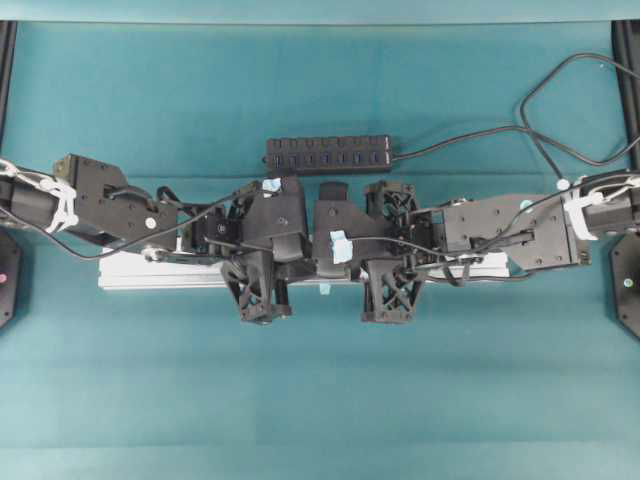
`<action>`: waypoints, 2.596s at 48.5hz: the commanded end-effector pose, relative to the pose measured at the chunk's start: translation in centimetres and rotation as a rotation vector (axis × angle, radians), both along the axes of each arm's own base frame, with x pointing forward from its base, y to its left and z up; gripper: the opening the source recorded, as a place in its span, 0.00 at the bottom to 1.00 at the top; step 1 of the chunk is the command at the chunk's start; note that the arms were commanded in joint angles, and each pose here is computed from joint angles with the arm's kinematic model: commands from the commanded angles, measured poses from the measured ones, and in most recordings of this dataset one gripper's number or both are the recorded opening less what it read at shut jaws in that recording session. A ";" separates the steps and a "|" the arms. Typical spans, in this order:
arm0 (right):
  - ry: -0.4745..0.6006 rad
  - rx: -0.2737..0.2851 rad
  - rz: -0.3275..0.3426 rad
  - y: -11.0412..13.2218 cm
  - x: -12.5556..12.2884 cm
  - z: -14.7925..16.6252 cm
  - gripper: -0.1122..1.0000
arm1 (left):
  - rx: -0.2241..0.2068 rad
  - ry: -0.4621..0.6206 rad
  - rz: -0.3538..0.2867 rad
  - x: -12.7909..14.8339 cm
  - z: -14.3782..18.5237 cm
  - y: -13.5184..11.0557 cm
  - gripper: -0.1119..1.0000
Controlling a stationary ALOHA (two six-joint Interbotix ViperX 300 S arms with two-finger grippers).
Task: Pass the USB cable through three rings with both arms.
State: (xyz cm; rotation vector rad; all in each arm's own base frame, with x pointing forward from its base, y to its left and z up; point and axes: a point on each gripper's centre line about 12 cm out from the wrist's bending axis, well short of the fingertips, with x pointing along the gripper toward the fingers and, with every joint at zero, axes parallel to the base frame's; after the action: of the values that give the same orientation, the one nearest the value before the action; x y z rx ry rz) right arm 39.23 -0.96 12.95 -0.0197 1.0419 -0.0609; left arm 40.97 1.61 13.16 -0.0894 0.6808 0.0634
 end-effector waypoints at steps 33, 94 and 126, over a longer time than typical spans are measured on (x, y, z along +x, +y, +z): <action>-0.023 0.000 0.012 0.5 0.1 1.1 0.64 | -0.001 -0.008 0.005 -1.0 0.4 0.1 0.31; -0.181 -0.009 0.013 -0.5 3.4 3.6 0.70 | 0.001 -0.011 -0.003 -3.8 5.2 -0.3 0.31; -0.241 -0.014 0.029 -0.6 4.2 3.5 0.07 | -0.002 0.005 -0.004 -4.0 5.0 -0.5 0.31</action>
State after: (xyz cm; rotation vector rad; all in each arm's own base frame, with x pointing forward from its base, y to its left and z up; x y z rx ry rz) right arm 42.82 -1.29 15.26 -0.0233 0.8475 -0.0462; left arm 36.70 1.31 16.94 -0.0915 0.7237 0.0651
